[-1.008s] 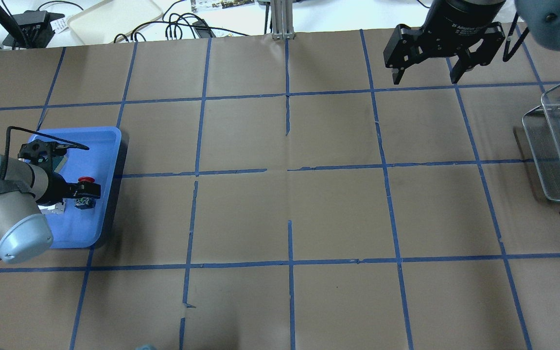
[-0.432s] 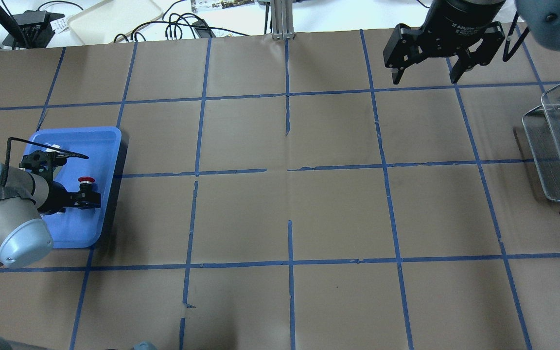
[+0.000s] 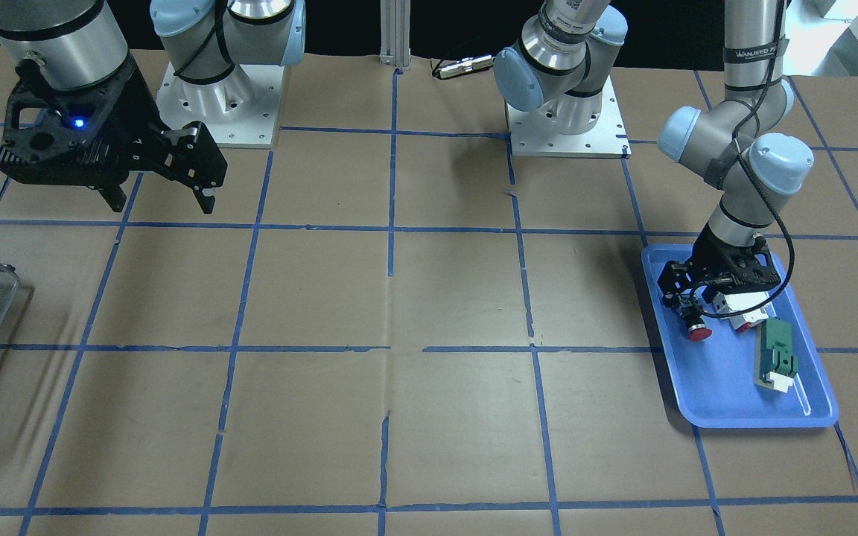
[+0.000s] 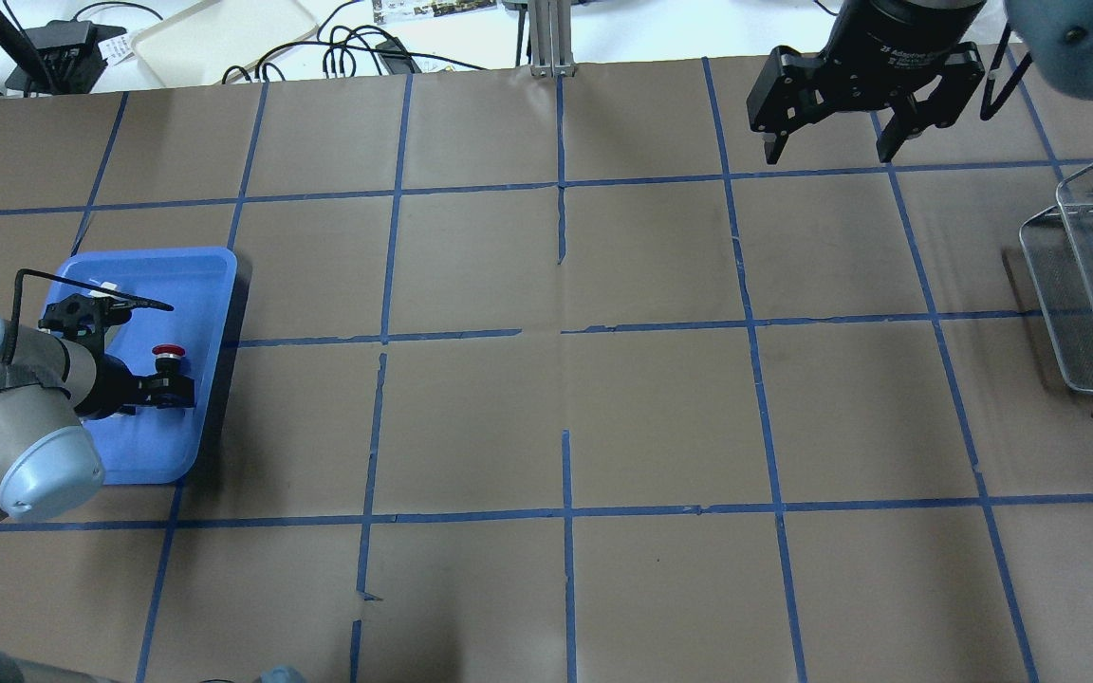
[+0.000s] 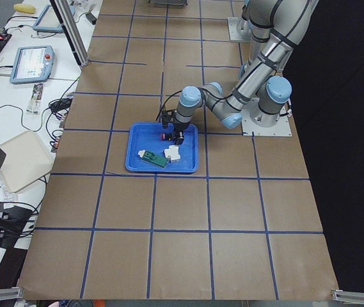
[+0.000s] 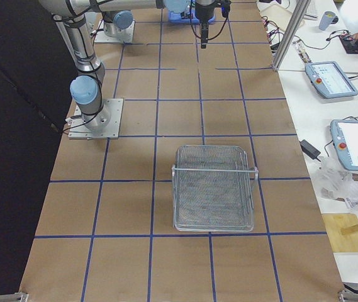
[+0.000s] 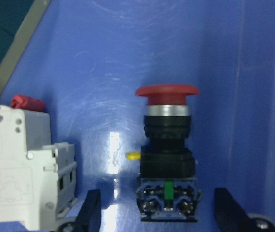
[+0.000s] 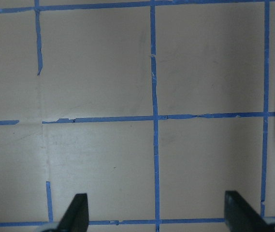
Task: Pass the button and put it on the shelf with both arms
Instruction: 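Lower the left gripper and close it on the red push button's base, then lift the red push button out of the tray with the left gripper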
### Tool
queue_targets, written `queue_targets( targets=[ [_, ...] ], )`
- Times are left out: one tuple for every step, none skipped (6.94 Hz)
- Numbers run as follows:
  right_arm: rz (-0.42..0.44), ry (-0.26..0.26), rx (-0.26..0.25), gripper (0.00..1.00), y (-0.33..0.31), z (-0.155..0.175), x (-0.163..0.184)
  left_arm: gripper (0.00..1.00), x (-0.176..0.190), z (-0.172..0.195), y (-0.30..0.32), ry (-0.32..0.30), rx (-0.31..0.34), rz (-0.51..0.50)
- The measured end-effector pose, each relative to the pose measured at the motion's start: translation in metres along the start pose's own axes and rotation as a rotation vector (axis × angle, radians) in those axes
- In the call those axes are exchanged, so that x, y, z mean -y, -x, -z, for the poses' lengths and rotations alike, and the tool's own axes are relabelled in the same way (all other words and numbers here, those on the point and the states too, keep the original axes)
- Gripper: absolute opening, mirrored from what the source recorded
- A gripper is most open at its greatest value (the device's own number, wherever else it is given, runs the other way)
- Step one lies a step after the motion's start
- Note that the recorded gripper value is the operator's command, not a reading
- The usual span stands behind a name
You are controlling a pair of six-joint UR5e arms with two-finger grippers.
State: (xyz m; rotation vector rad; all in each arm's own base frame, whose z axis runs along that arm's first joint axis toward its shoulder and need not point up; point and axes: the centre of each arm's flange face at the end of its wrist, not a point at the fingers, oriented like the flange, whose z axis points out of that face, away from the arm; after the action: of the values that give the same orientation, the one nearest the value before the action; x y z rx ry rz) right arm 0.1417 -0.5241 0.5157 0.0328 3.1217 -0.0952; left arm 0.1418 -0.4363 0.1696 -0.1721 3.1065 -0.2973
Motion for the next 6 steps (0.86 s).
queue_targets(
  targets=[
    [0.000, 0.000, 0.000, 1.00, 0.000, 0.000, 0.000, 0.35, 0.001, 0.000, 0.000, -0.002, 0.000, -0.001],
    [0.000, 0.000, 0.000, 1.00, 0.000, 0.000, 0.001, 0.35, 0.001, 0.001, 0.000, -0.005, 0.001, -0.002],
    [0.000, 0.000, 0.000, 1.00, 0.000, 0.000, 0.001, 0.35, 0.002, 0.003, 0.001, -0.008, 0.002, -0.004],
    [0.000, 0.000, 0.000, 1.00, 0.000, 0.000, 0.001, 0.34, 0.007, 0.008, 0.001, -0.019, 0.007, -0.014],
    [0.000, -0.001, 0.000, 1.00, 0.000, 0.000, 0.001, 0.34, 0.020, 0.019, 0.000, -0.035, 0.010, -0.037],
    [0.000, 0.000, 0.000, 1.00, 0.000, -0.001, 0.001, 0.34, 0.038, 0.034, -0.002, -0.049, -0.009, -0.063]
  ],
)
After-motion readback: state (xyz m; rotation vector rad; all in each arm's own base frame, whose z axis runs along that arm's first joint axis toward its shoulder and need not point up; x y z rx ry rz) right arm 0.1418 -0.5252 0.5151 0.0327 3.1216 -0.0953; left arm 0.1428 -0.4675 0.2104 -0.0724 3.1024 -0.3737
